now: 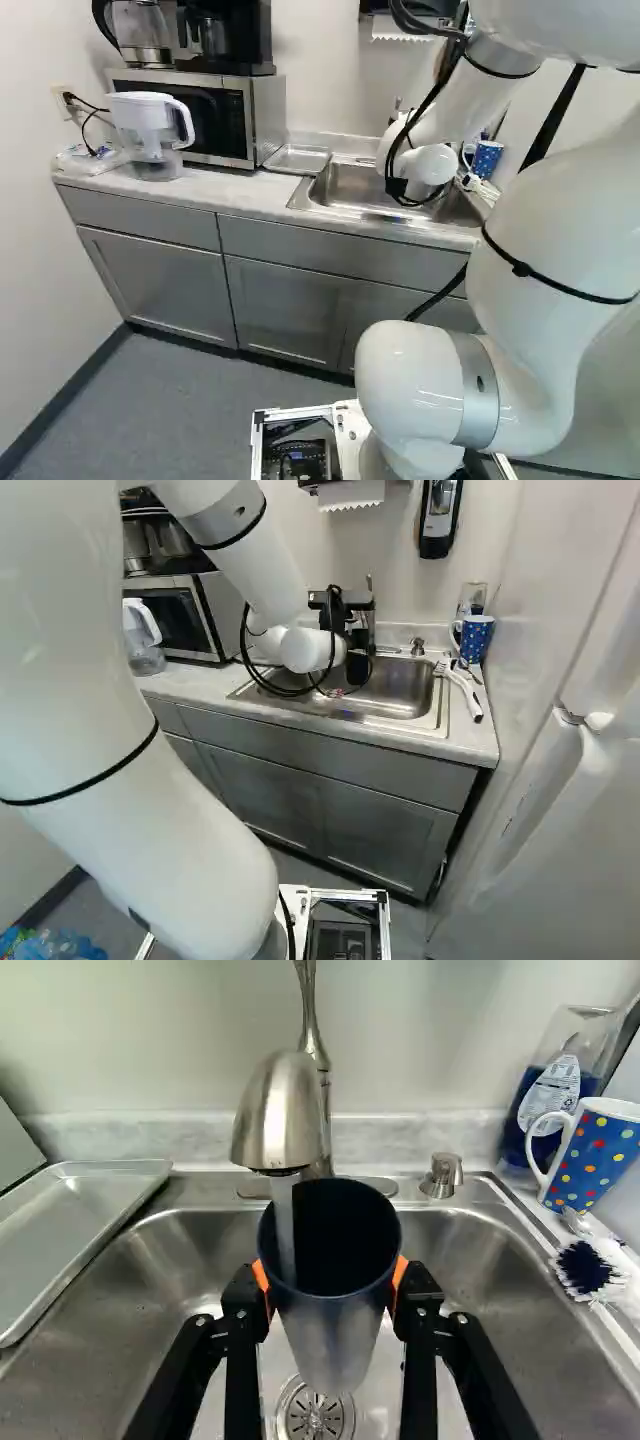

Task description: Rinse the cup and place it in the tray

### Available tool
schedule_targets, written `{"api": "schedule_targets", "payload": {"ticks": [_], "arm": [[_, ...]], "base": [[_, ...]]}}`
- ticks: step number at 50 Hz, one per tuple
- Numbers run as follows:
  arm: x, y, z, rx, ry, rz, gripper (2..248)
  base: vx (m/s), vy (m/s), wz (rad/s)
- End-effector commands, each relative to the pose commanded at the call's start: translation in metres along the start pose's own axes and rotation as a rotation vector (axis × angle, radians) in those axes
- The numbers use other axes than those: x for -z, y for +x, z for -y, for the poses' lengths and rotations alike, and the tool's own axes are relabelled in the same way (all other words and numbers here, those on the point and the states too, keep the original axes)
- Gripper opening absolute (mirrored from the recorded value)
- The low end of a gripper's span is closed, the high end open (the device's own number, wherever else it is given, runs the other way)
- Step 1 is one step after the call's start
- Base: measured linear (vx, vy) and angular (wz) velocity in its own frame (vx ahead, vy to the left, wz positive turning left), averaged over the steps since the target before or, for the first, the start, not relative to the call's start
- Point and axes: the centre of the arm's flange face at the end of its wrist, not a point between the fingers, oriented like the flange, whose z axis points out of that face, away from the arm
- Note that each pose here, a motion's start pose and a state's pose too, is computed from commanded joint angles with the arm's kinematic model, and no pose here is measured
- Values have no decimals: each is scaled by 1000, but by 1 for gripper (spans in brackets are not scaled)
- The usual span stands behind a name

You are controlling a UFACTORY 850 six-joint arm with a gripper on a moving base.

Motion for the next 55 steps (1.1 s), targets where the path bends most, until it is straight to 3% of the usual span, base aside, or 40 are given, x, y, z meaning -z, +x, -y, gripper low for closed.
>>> {"api": "schedule_targets", "payload": {"ticks": [30, 55], "arm": [[0, 0, 0, 0, 1, 0, 125], [5, -2, 11, 7, 22, 0, 125]], "base": [[0, 0, 0], [0, 0, 0]]}}
